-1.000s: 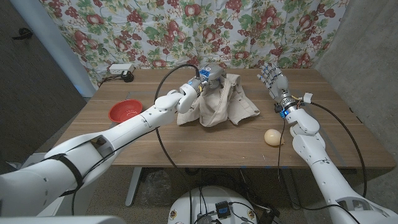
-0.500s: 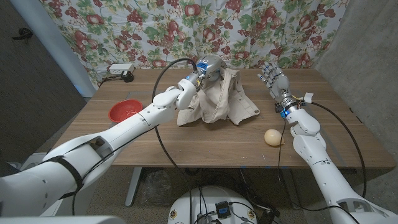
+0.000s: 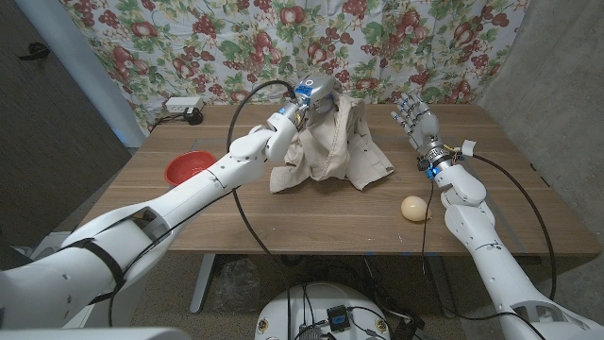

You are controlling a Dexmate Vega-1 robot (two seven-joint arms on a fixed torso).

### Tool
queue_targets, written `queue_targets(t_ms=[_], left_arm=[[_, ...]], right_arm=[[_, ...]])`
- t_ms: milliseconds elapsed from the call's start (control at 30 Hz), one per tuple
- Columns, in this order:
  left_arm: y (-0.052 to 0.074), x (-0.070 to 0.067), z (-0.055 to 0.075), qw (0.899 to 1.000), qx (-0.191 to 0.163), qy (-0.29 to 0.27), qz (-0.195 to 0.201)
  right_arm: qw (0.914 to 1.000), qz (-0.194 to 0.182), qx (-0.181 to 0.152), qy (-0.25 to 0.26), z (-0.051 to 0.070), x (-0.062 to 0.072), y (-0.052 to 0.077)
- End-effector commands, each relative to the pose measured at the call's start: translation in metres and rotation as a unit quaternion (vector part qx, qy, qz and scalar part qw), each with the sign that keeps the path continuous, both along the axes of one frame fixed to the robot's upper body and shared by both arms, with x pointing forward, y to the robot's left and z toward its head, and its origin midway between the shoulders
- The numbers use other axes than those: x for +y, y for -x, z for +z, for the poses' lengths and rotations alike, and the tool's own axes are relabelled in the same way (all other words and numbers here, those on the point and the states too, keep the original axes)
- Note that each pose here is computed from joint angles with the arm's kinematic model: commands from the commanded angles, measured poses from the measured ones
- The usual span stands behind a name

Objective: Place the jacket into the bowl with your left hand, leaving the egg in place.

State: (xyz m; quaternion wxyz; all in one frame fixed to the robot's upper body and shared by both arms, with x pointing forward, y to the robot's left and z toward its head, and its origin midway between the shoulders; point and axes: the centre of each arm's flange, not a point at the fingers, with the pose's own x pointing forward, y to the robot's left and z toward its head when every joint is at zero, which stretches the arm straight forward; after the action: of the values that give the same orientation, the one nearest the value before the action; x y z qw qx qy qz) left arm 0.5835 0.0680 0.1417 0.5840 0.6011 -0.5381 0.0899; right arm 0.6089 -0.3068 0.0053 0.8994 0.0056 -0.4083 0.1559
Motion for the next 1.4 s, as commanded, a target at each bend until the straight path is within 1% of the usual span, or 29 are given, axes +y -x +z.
queue_targets(t_ms=[33, 67, 100, 300, 433, 467, 500, 567, 633, 700, 767, 800, 867, 900, 967, 1100, 1133, 1233, 1267, 1300, 1400], left_arm=[[0.016, 0.009, 0.016, 0.999, -0.029, 0.017, 0.002], [0.016, 0.009, 0.016, 0.999, -0.029, 0.017, 0.002], [0.018, 0.011, 0.019, 0.999, -0.032, 0.022, 0.003], [0.025, 0.014, 0.025, 0.999, -0.044, 0.024, 0.007], [0.032, 0.017, 0.033, 0.998, -0.054, 0.031, 0.006], [0.032, 0.017, 0.033, 0.998, -0.054, 0.031, 0.006], [0.035, 0.017, 0.035, 0.998, -0.060, 0.036, 0.003], [0.037, 0.017, 0.039, 0.998, -0.057, 0.038, 0.001], [0.041, 0.016, 0.042, 0.997, -0.067, 0.038, 0.003], [0.043, 0.017, 0.044, 0.997, -0.068, 0.039, 0.002], [0.048, 0.017, 0.048, 0.996, -0.072, 0.044, 0.002], [0.051, 0.018, 0.050, 0.996, -0.081, 0.043, 0.007], [0.053, 0.018, 0.051, 0.996, -0.078, 0.045, 0.009], [0.057, 0.021, 0.052, 0.995, -0.087, 0.046, 0.008], [0.061, 0.024, 0.054, 0.994, -0.093, 0.050, 0.011], [0.068, 0.029, 0.059, 0.993, -0.099, 0.055, 0.018], [0.072, 0.031, 0.060, 0.993, -0.098, 0.061, 0.024], [0.080, 0.036, 0.061, 0.992, -0.106, 0.067, 0.030], [0.080, 0.036, 0.061, 0.992, -0.106, 0.067, 0.030], [0.085, 0.038, 0.061, 0.991, -0.107, 0.067, 0.037], [0.091, 0.041, 0.061, 0.991, -0.110, 0.068, 0.040]], right_arm=[[1.0000, 0.003, -0.005, 0.002, 0.004, 0.004, 0.000], [1.0000, 0.004, -0.005, 0.002, 0.004, 0.004, 0.001], [1.0000, 0.003, -0.006, 0.004, 0.004, 0.005, 0.001], [1.0000, 0.004, -0.006, 0.003, 0.005, 0.006, 0.001], [1.0000, 0.005, -0.006, 0.005, 0.005, 0.008, 0.002], [0.9999, 0.006, -0.006, 0.006, 0.005, 0.009, 0.002], [1.0000, 0.006, -0.006, 0.004, 0.005, 0.009, 0.002], [0.9999, 0.005, -0.008, 0.007, 0.005, 0.009, 0.003], [1.0000, 0.006, -0.007, 0.004, 0.005, 0.009, 0.004], [0.9999, 0.006, -0.009, 0.006, 0.006, 0.010, 0.005], [0.9999, 0.005, -0.009, 0.006, 0.006, 0.010, 0.006], [0.9999, 0.005, -0.010, 0.006, 0.006, 0.010, 0.006], [0.9999, 0.004, -0.011, 0.007, 0.006, 0.010, 0.007], [0.9999, 0.005, -0.011, 0.006, 0.006, 0.010, 0.008], [0.9999, 0.005, -0.012, 0.007, 0.007, 0.011, 0.009], [0.9999, 0.004, -0.014, 0.008, 0.008, 0.012, 0.010], [0.9999, 0.006, -0.015, 0.007, 0.008, 0.013, 0.010], [0.9998, 0.007, -0.016, 0.010, 0.009, 0.014, 0.011], [0.9998, 0.008, -0.017, 0.011, 0.010, 0.015, 0.011], [0.9998, 0.008, -0.017, 0.010, 0.010, 0.016, 0.011], [0.9998, 0.010, -0.017, 0.009, 0.011, 0.018, 0.012]])
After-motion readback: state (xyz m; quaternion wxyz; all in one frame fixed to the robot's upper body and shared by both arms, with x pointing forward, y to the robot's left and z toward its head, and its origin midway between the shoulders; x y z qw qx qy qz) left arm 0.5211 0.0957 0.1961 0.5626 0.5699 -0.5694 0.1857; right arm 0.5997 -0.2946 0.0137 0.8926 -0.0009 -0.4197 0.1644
